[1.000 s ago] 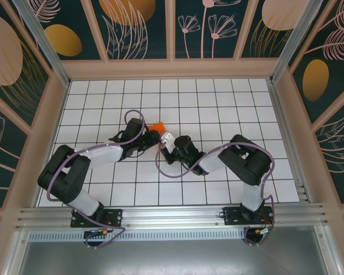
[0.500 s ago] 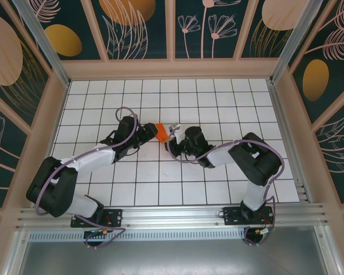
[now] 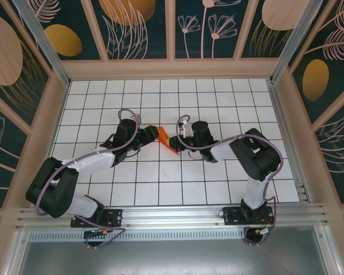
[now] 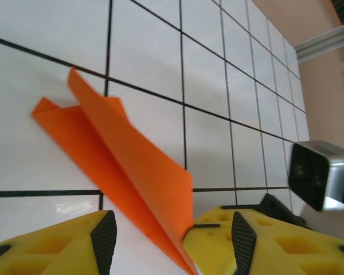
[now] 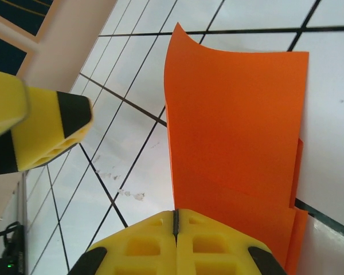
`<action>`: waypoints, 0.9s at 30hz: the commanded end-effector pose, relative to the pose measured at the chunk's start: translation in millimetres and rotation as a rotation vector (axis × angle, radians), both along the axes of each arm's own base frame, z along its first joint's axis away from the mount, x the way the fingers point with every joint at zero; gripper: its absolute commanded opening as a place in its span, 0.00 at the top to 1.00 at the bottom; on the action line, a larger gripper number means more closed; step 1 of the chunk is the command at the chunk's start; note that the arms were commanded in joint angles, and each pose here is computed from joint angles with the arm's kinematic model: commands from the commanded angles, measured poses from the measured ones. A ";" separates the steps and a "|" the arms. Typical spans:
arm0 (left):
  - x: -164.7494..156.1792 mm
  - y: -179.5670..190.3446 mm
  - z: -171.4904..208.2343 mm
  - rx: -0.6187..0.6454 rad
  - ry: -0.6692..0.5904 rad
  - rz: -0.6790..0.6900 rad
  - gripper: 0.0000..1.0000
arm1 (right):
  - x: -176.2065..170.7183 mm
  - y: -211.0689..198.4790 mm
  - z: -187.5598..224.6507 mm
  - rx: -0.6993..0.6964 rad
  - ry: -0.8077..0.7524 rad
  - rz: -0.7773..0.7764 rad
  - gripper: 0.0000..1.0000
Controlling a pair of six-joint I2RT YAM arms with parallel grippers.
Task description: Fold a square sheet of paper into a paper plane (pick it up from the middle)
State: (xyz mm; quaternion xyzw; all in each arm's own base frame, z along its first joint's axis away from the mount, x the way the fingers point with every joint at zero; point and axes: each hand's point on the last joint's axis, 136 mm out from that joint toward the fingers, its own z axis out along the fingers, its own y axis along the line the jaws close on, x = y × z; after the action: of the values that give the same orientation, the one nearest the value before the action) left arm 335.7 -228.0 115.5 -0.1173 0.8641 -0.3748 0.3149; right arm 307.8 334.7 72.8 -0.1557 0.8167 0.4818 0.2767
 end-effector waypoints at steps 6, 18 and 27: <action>0.4 -19.3 -3.5 -0.032 -0.028 -0.093 0.48 | 5.5 -2.3 8.7 0.139 0.159 -0.012 1.00; 7.1 -38.8 -21.0 -0.005 0.000 -0.146 0.53 | 2.5 -10.0 -5.0 0.186 0.321 -0.053 1.00; 15.4 -44.6 -29.3 0.022 0.005 -0.159 0.55 | 13.0 -26.2 -21.1 0.195 0.407 -0.131 1.00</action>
State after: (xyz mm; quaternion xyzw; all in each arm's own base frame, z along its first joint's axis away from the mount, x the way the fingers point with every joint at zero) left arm 345.1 -264.3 80.9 -0.0655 0.8797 -0.3838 0.2730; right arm 320.9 311.4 54.0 0.0125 0.8182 0.5524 0.1588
